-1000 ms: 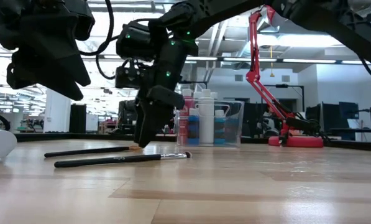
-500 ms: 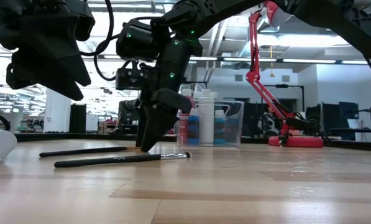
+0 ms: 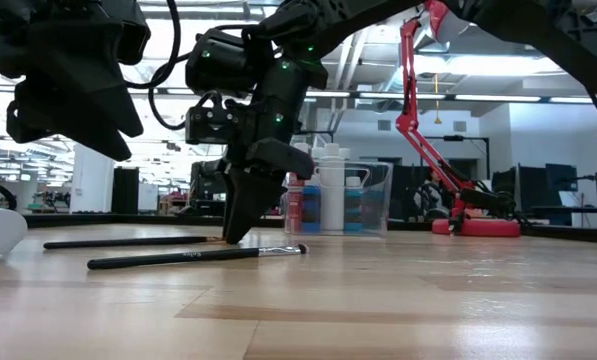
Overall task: Pick & Place Paint Supplies
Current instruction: Put the gold paintbrush into the purple cup
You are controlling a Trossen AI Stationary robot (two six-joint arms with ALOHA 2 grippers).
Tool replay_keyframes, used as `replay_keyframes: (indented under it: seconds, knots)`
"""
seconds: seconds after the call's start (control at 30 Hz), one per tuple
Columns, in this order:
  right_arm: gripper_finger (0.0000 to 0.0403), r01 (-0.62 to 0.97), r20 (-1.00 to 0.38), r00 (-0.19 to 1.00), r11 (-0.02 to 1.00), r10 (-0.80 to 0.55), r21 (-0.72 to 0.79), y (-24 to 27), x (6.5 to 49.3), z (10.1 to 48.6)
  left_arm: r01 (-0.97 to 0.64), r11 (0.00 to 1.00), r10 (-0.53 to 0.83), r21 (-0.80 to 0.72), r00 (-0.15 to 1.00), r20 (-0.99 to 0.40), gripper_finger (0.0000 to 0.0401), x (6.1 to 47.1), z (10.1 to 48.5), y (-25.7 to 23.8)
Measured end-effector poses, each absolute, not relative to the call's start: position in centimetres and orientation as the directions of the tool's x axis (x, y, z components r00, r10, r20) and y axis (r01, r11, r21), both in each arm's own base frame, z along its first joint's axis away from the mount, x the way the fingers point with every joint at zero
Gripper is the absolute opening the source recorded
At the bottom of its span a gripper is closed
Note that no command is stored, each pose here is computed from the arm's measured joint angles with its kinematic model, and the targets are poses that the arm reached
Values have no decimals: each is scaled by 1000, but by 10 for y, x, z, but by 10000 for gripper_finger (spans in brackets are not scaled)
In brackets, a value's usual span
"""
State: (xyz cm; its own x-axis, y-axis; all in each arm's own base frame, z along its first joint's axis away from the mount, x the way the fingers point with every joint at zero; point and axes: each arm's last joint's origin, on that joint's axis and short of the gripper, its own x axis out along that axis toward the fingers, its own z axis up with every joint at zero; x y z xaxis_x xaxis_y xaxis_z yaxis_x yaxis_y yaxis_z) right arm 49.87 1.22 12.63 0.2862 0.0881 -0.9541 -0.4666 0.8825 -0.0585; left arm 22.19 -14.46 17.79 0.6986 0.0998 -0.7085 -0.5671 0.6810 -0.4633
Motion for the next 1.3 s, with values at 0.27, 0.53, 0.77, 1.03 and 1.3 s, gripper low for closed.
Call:
replay_keyframes:
  seconds: [0.27, 0.53, 0.77, 1.03, 1.3]
  knots:
    - [41, -465, -959, 272, 884, 86, -53, 19, 497, 126, -567, 681, 100, -463, 699, -708, 140, 222, 178, -145]
    - [4, -404, -969, 233, 914, 83, -19, 22, 493, 125, -568, 681, 101, -463, 698, -709, 140, 222, 178, -144]
    - [2, -405, -980, 169, 914, 107, 30, 23, 487, 124, -562, 741, 123, -368, 652, -749, 140, 217, 174, -142]
    - [0, -344, -964, 111, 919, 241, 191, 24, 481, 128, -555, 799, 152, -230, 557, -816, 140, 202, 154, -132]
    - [0, -310, -950, 110, 918, 292, 246, 27, 479, 138, -547, 788, 122, -282, 588, -800, 140, 198, 140, -127]
